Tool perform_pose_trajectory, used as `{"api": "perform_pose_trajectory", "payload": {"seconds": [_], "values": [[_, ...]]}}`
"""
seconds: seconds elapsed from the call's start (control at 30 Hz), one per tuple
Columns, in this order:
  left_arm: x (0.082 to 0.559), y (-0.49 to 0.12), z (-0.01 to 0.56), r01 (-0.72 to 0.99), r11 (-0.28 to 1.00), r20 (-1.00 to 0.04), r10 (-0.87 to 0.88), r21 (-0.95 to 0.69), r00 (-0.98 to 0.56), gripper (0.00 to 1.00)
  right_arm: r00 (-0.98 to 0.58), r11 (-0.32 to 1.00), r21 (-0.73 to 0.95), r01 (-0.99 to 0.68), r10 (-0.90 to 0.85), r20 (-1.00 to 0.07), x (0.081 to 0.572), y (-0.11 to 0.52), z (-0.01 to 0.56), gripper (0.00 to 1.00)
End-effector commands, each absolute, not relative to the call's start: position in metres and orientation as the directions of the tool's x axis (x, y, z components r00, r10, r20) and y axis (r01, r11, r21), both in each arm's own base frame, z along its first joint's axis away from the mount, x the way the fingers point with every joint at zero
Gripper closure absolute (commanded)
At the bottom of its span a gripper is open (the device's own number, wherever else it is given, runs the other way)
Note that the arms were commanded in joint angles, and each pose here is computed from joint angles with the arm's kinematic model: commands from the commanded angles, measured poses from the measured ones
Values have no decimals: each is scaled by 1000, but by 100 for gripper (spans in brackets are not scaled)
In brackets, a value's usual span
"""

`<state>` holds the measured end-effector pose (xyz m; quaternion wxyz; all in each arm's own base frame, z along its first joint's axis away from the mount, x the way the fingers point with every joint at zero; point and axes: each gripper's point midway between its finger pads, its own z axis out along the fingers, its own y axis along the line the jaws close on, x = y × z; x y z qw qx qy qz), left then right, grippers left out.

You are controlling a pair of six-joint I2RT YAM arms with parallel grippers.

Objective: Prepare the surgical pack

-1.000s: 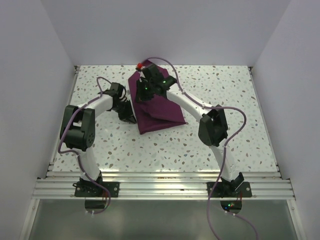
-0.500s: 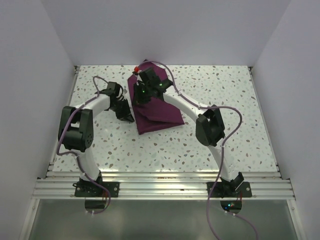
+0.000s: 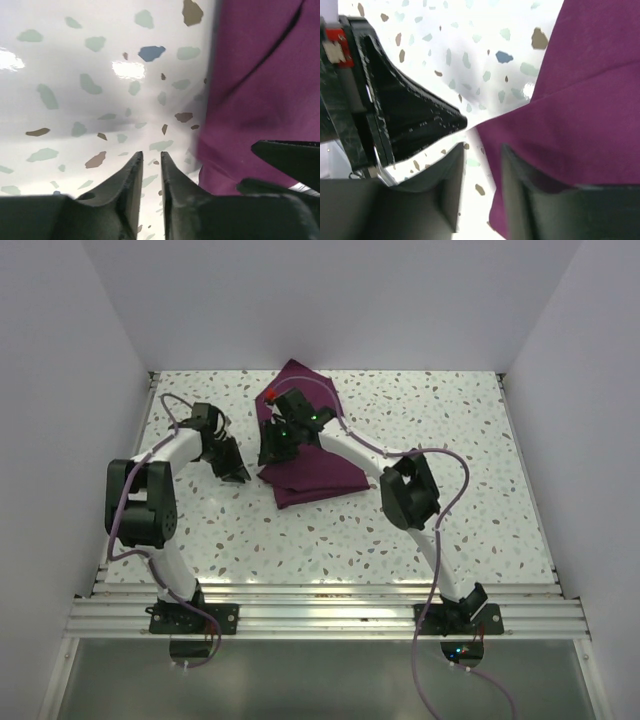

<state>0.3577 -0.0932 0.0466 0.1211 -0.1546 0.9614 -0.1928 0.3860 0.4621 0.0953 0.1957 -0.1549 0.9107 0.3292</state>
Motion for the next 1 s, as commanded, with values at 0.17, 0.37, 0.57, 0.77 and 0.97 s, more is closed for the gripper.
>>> {"api": "perform_pose_trajectory", "payload": {"seconds": [0.17, 0.37, 0.57, 0.77, 0.97], "values": [[380, -98, 96, -159, 840, -268, -336, -518, -903, 65, -844, 711, 529, -463, -173, -507, 394, 434, 151, 46], [383, -120, 103, -104, 767, -245, -326, -633, -913, 50, -886, 739, 540, -401, -163, -435, 396, 373, 141, 53], [377, -127, 82, -137, 737, -174, -329, -662, -928, 49, -923, 712, 614, -340, -126, -364, 385, 331, 121, 75], [372, -130, 61, -168, 724, -123, -330, -669, -936, 57, -938, 641, 689, -338, -171, -301, 358, 335, 107, 92], [373, -131, 52, -181, 720, -106, -334, -669, -937, 68, -960, 626, 728, -278, -158, -231, 343, 330, 84, 100]]}}
